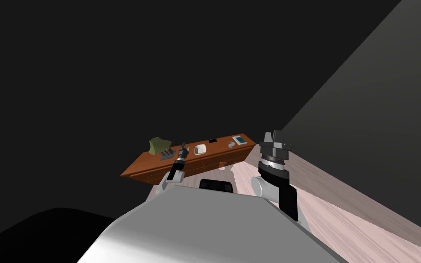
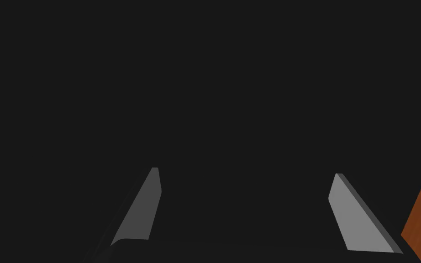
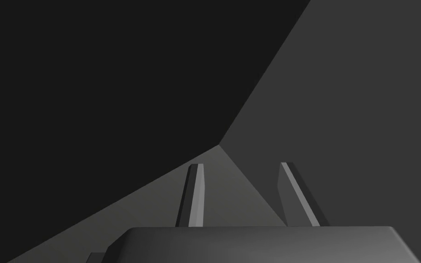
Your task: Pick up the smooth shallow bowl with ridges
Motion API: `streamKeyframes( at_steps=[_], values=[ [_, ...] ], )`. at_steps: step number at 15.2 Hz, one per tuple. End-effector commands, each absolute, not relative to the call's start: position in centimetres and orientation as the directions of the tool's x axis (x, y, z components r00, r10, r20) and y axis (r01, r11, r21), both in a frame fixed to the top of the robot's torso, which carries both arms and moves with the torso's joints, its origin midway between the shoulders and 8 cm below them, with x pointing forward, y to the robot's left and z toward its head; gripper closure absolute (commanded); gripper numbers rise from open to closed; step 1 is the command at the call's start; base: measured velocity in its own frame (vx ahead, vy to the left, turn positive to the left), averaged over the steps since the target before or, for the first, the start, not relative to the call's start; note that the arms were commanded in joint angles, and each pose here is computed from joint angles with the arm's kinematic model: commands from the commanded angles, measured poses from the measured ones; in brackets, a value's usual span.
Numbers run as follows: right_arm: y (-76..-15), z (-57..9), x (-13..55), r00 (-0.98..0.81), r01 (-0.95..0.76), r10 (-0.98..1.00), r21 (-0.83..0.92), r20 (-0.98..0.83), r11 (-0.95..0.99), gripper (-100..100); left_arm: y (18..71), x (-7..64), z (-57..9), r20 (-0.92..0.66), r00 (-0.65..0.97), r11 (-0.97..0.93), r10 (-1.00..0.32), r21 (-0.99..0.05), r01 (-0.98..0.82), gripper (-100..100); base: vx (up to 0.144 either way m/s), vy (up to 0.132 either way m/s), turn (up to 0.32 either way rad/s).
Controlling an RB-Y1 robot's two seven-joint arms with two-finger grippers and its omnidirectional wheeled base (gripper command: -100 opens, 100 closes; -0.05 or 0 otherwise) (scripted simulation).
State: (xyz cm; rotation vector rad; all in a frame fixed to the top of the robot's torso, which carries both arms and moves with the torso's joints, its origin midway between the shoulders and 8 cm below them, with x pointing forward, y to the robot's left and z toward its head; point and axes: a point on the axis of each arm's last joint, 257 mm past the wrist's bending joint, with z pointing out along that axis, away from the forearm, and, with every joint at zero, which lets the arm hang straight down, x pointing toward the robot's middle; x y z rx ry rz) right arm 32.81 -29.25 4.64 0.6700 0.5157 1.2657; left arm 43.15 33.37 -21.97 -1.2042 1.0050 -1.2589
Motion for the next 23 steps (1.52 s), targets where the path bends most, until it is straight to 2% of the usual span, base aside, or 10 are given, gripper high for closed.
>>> streamKeyframes(
  at_steps=[1, 12, 23],
  values=[
    [-29.2, 4.6, 32.8, 0.233, -0.689, 0.972, 0.708, 0.010, 0.158, 0, 33.6, 43.5, -23.0, 0.088, 0.092, -0.077, -0.992, -0.990, 0.118, -100, -0.010, -0.042, -0.019],
    [-29.2, 4.6, 32.8, 0.233, -0.689, 0.972, 0.708, 0.010, 0.158, 0, 36.0, 45.1, -33.5, 0.128, 0.192, -0.155, -0.973, -0.979, -0.133, -100, 0.000, -0.039, -0.078],
    [-29.3, 4.6, 32.8, 0.233, -0.689, 0.972, 0.708, 0.010, 0.158, 0, 37.0, 44.6, -41.8, 0.130, 0.268, -0.217, -0.955, -0.919, -0.329, -100, 0.023, -0.009, -0.060]
  ],
)
